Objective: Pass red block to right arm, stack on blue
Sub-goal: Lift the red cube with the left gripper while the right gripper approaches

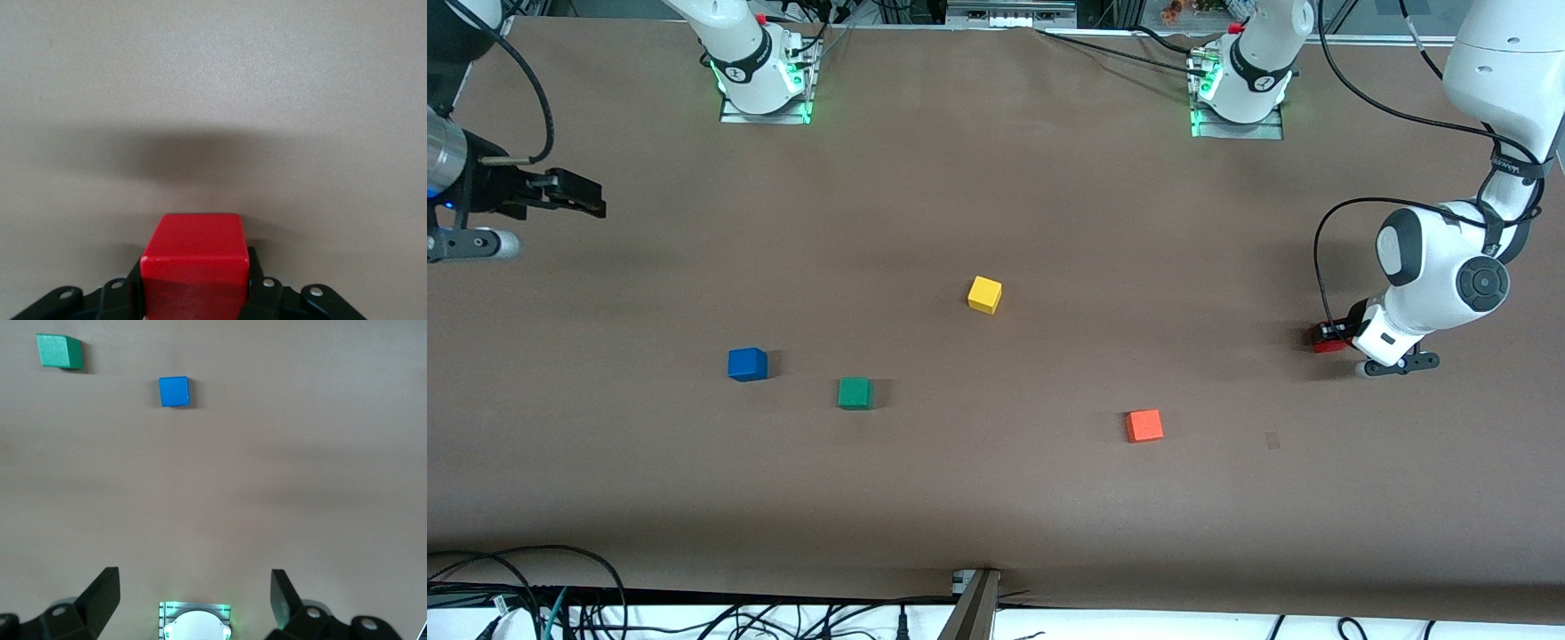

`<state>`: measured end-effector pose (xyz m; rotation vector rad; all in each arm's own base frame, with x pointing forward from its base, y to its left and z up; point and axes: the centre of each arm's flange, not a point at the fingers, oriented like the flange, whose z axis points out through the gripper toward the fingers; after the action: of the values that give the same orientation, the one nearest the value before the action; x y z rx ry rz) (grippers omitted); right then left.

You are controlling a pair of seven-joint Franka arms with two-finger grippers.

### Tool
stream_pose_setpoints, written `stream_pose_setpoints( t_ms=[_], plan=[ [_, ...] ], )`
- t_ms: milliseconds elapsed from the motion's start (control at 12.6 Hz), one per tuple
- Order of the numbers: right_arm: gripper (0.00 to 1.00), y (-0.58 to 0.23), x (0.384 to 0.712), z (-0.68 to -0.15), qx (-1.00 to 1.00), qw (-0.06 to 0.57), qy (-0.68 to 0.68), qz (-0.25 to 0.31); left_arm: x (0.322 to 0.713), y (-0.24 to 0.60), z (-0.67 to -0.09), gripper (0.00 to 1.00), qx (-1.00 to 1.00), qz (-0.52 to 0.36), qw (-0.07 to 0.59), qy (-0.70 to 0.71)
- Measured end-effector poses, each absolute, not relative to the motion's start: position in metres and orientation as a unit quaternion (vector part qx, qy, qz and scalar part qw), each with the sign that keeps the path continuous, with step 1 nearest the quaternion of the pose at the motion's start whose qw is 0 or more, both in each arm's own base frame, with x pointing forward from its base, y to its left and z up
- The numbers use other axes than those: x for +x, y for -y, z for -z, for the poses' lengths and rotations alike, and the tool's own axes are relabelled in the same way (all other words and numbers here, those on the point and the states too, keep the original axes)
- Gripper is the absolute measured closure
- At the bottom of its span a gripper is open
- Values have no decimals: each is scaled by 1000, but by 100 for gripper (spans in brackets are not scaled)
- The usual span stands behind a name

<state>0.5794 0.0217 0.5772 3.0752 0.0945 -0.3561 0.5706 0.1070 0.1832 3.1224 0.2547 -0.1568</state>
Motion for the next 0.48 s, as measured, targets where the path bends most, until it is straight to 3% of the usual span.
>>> stream_pose_setpoints(
  t_ms=[477],
  plan=[
    [0,-80,589,-549,988,26,-78,127,599,-93,-226,44,999,49,13,8]
  ],
)
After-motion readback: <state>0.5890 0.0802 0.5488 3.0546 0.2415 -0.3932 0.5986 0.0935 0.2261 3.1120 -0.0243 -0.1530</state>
